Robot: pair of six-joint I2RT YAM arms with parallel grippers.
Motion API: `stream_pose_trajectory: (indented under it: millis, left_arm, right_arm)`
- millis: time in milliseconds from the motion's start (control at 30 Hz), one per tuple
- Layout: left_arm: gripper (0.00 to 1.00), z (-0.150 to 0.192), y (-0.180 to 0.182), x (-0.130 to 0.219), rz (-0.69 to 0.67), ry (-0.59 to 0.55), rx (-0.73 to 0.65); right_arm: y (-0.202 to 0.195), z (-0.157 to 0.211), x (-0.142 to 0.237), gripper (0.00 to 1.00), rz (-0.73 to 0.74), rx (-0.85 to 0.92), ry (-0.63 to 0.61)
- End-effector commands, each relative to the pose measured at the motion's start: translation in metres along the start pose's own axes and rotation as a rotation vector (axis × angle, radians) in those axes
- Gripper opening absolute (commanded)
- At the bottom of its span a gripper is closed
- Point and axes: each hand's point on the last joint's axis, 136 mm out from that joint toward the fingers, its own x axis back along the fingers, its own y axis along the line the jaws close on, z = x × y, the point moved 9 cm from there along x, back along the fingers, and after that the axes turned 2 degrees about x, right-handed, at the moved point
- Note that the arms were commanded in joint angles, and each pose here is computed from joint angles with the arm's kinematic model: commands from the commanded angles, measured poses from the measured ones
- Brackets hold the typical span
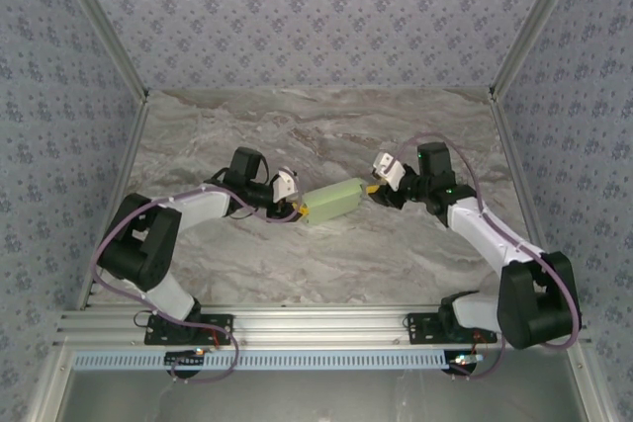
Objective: Fold the paper box
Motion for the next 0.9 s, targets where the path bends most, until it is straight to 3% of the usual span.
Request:
stream_pose_trajectory:
  millis: [0, 467, 867]
  left_arm:
    - [0.41, -0.006, 0.001, 0.000, 0.042, -0.032, -0.036]
    - [0.41, -0.006, 0.003, -0.002, 0.048, -0.025, -0.033]
    - [0.41, -0.005, 0.004, -0.004, 0.047, -0.015, -0.030]
  right_arm:
    - [0.000, -0.002, -0.005, 0.41, -0.026, 0.068, 0.017]
    - [-0.006, -0.003, -0.026, 0.32, -0.051, 0.094, 0.047]
    - [-0.005, -0.014, -0.040, 0.12, -0.069, 0.092, 0.098]
